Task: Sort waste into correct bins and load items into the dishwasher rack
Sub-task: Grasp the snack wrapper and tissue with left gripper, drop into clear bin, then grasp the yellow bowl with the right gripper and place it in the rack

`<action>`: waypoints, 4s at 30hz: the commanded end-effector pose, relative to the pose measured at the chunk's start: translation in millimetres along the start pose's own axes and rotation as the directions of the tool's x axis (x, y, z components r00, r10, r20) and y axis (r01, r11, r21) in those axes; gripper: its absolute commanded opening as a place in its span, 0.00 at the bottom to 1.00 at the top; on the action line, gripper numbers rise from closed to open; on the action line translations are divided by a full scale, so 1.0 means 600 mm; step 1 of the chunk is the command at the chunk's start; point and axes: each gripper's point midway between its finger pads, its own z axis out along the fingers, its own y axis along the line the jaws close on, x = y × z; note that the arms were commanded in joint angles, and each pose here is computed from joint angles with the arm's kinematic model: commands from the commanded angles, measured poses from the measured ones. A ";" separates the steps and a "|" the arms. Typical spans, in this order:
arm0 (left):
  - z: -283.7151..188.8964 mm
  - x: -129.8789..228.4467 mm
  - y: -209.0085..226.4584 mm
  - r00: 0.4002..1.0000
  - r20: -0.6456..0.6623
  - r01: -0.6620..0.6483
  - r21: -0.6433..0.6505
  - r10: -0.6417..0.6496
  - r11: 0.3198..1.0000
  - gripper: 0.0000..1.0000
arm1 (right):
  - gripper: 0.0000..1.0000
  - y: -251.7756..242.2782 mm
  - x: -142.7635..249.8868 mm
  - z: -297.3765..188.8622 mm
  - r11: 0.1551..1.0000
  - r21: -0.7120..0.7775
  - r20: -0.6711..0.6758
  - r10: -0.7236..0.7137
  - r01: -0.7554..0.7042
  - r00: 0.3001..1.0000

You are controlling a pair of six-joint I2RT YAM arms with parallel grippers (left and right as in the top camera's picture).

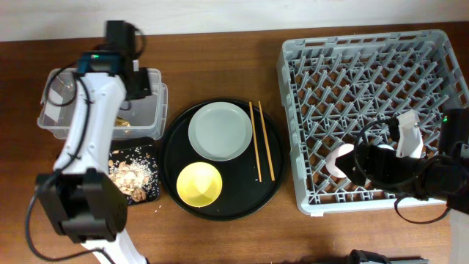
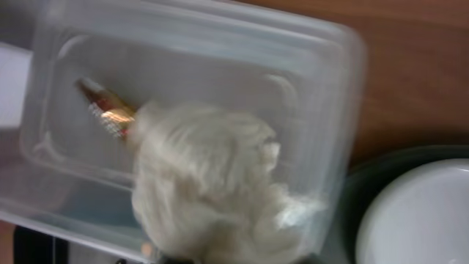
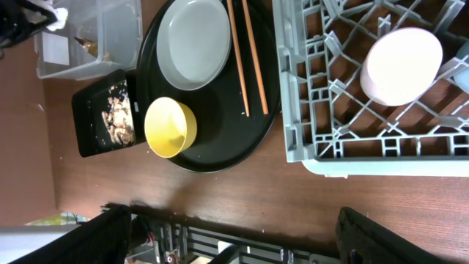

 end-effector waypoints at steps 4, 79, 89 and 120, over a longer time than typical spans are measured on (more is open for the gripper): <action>0.014 0.039 0.003 0.991 -0.117 -0.048 0.142 0.065 0.989 0.70 | 0.89 -0.021 -0.001 -0.003 0.996 0.083 0.006 -0.025 0.024 1.000; -0.167 0.371 -0.094 0.442 0.892 -0.515 0.335 -0.090 0.789 0.99 | 0.70 0.173 0.126 0.509 0.931 0.218 -0.420 -0.180 0.292 0.890; -0.167 0.371 -0.094 0.442 0.892 -0.515 0.335 -0.090 0.789 0.99 | 0.04 0.145 0.176 0.548 0.920 0.212 -0.551 -0.165 0.329 0.818; -0.167 0.371 -0.094 0.442 0.892 -0.515 0.335 -0.090 0.789 0.99 | 0.04 -0.206 -0.225 0.248 0.059 0.991 -0.098 -0.313 0.122 0.945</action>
